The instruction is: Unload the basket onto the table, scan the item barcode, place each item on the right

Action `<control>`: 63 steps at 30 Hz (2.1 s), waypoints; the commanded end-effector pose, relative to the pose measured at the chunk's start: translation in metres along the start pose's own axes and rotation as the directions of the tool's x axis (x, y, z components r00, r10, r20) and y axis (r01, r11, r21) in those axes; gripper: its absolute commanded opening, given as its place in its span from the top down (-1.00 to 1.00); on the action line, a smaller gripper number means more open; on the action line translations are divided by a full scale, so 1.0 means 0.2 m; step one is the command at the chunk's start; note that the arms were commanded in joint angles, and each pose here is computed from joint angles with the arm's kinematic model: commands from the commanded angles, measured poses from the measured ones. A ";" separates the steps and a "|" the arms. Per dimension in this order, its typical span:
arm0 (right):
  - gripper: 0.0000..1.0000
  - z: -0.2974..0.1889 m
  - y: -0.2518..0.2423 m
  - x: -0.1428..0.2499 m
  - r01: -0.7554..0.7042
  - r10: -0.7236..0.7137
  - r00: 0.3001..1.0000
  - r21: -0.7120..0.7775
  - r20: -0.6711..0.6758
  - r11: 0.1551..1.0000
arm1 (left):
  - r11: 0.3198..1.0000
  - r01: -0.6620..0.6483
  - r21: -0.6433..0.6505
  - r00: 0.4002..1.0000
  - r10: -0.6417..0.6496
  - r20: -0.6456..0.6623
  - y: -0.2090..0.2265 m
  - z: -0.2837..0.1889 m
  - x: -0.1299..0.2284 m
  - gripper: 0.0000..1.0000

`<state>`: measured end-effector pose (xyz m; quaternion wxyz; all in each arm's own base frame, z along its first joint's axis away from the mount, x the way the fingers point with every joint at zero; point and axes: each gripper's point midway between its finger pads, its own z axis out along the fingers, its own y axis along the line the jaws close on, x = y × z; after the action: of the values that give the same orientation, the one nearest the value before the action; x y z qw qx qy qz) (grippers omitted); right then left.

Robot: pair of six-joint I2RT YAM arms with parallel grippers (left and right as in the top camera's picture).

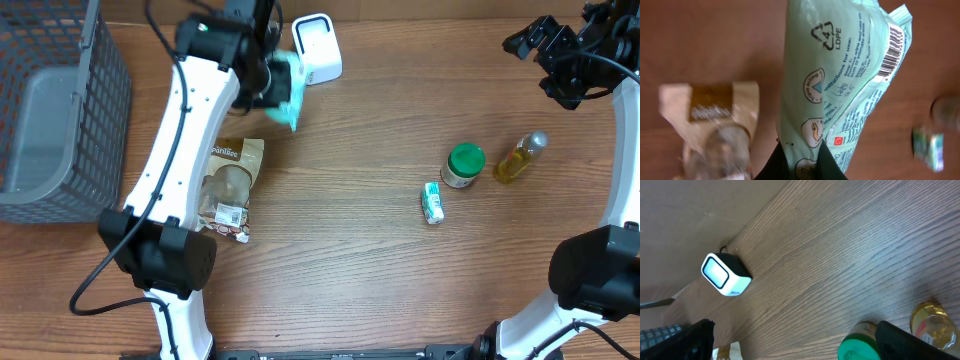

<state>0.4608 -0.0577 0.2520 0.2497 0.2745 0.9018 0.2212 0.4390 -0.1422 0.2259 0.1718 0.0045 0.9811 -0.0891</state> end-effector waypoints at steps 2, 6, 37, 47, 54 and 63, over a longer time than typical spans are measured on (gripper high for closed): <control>-1.00 -0.05 0.03 -0.03 0.021 -0.021 0.999 -0.007 0.033 1.000 | 0.993 0.045 -0.105 0.968 -0.018 0.249 0.08 -0.31 -0.22 0.92; -1.00 -0.05 0.03 -0.03 0.021 -0.020 0.999 -0.007 0.034 1.000 | 0.972 0.020 -0.233 0.937 0.064 0.344 0.12 -0.34 -0.33 0.92; -1.00 -0.05 0.03 -0.03 0.021 -0.021 0.999 -0.007 0.033 1.000 | 0.349 -0.238 -0.906 0.773 0.633 0.040 0.01 0.72 -0.66 0.92; -1.00 -0.05 0.03 -0.03 0.021 -0.021 0.999 -0.007 0.033 1.000 | 0.323 -0.311 -0.894 0.751 0.660 -0.022 -0.01 0.83 -0.62 0.92; -1.00 -0.05 0.03 -0.03 0.021 -0.021 0.999 -0.007 0.033 1.000 | 0.363 -0.384 -0.849 0.724 0.689 -0.033 -0.07 0.89 -0.60 0.91; -1.00 -0.05 0.03 -0.03 0.021 -0.020 0.999 -0.007 0.034 1.000 | 0.546 -0.288 -0.786 0.722 0.664 0.196 -0.20 0.49 -0.71 0.92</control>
<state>0.4608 -0.0577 0.2519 0.2497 0.2748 0.9018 0.2210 0.6083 -0.1759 0.1167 0.3378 0.2197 0.8100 0.4261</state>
